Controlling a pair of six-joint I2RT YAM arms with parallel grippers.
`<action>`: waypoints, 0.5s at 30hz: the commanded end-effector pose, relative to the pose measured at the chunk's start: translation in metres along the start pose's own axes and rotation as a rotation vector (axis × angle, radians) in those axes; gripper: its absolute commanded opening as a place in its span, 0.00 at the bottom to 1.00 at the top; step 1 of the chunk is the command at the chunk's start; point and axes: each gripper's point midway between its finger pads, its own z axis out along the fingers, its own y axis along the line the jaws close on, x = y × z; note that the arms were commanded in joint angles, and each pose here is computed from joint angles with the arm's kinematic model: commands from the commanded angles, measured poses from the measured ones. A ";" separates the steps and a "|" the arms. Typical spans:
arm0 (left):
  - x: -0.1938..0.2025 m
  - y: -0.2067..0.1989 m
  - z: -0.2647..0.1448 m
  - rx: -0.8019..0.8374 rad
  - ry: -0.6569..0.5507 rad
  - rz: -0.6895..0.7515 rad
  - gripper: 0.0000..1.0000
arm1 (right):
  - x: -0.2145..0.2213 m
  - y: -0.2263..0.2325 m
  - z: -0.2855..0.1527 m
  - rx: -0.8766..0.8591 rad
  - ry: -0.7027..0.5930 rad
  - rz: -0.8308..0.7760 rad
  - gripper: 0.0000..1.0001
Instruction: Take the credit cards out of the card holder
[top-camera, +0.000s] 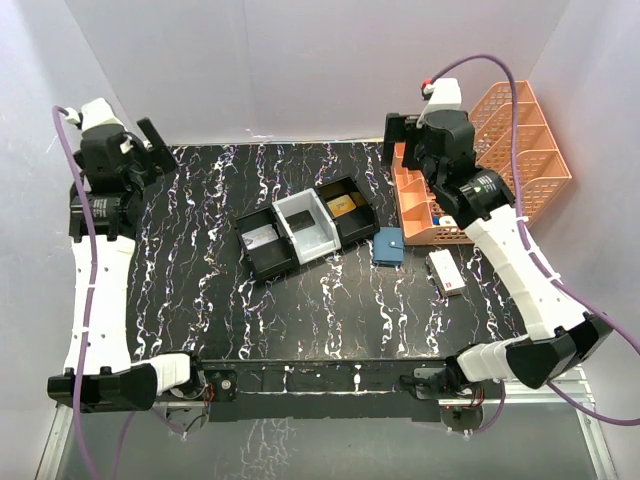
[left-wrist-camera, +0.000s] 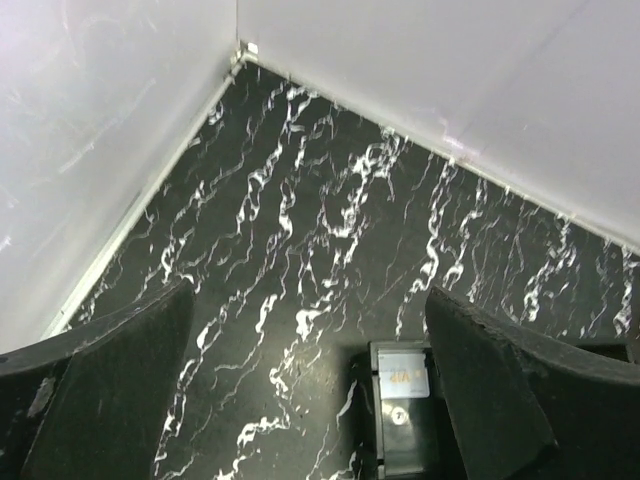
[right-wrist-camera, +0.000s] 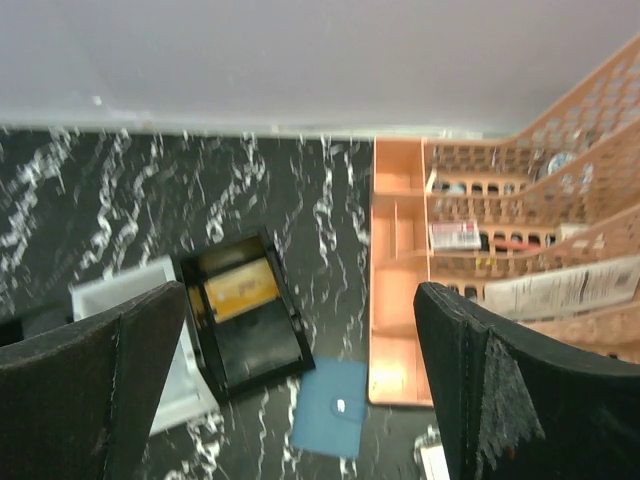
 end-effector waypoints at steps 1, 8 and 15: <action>0.020 -0.006 0.007 0.042 -0.010 -0.002 0.99 | 0.020 -0.001 -0.002 -0.088 0.006 0.065 0.98; 0.100 -0.024 0.024 0.189 0.128 0.060 0.99 | 0.105 -0.004 0.002 -0.221 0.162 0.147 0.98; 0.170 -0.055 0.023 0.408 0.267 0.024 0.99 | 0.159 0.007 -0.011 -0.386 0.261 0.256 0.98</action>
